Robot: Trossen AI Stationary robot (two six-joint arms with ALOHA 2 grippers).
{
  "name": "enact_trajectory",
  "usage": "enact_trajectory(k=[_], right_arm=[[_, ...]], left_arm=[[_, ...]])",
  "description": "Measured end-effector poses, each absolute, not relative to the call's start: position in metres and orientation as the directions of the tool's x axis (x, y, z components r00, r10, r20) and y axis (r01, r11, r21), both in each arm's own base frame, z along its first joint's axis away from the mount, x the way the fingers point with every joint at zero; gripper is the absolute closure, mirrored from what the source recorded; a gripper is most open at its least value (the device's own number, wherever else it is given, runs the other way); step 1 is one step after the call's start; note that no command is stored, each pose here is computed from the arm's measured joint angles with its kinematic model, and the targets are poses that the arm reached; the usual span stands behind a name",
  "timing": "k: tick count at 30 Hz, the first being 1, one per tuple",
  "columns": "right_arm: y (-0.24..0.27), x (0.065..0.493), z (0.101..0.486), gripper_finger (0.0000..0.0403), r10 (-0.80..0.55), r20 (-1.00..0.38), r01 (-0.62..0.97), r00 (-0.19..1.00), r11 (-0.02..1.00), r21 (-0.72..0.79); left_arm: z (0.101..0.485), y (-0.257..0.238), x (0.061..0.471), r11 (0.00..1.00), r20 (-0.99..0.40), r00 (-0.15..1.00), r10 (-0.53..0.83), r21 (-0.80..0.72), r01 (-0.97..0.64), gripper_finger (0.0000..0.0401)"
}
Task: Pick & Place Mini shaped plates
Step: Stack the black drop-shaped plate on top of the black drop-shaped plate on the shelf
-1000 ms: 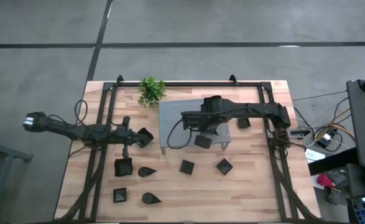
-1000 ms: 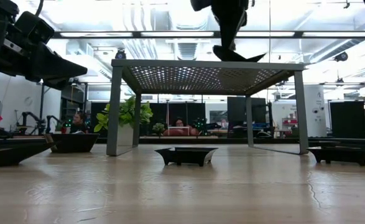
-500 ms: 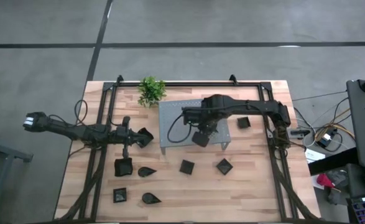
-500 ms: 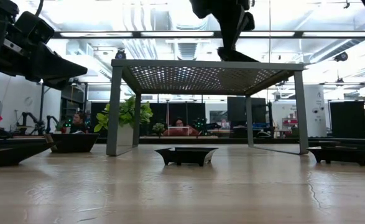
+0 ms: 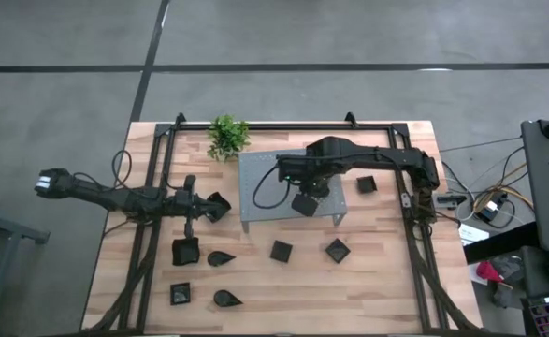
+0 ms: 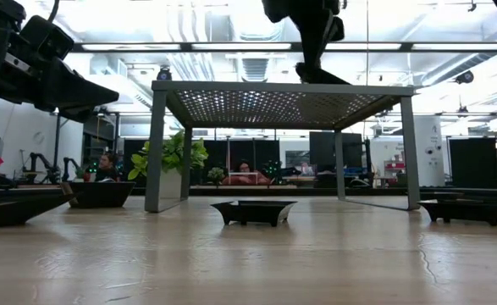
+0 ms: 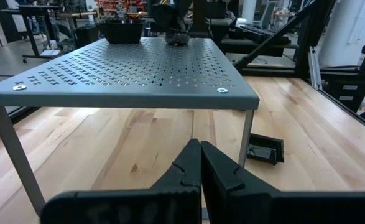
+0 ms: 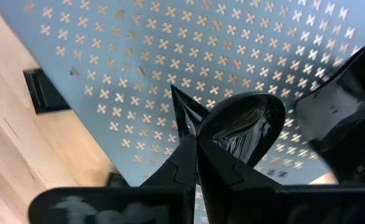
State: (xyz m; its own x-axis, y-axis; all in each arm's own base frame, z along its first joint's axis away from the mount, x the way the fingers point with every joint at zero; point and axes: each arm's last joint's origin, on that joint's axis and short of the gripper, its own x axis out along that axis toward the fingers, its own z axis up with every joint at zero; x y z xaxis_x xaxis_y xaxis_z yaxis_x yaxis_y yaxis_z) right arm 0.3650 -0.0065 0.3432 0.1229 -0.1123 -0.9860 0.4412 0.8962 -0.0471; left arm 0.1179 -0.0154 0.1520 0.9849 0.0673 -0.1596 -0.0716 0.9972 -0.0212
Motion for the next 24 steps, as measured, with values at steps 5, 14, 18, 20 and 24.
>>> enact_trajectory(k=[5, 14, 18, 20, 24], right_arm=[[0.007, 0.359, 0.352, 0.0394, -0.158, -0.975, 0.337, 0.153, 0.936, -0.099], [0.032, 0.351, 0.361, 0.0394, -0.213, -0.957, 0.138, 0.195, 0.972, -0.188], [0.053, 0.348, 0.36, 0.0394, -0.227, -0.952, -0.102, 0.207, 0.962, -0.252], [0.063, 0.347, 0.357, 0.0394, -0.246, -0.947, -0.21, 0.205, 0.934, -0.288], [0.074, 0.345, 0.352, 0.0394, -0.303, -0.931, -0.264, 0.205, 0.899, -0.35]], left_arm=[[0.152, -0.015, 0.118, 0.997, -0.16, 0.985, 0.068, -0.021, -0.072, 0.0401], [0.152, -0.015, 0.118, 0.997, -0.16, 0.985, 0.067, -0.021, -0.071, 0.0401], [0.152, -0.015, 0.118, 0.997, -0.16, 0.985, 0.068, -0.021, -0.072, 0.0401], [0.152, -0.015, 0.118, 0.997, -0.16, 0.985, 0.067, -0.021, -0.072, 0.0401], [0.152, -0.015, 0.118, 0.997, -0.161, 0.985, 0.067, -0.021, -0.072, 0.0401]])
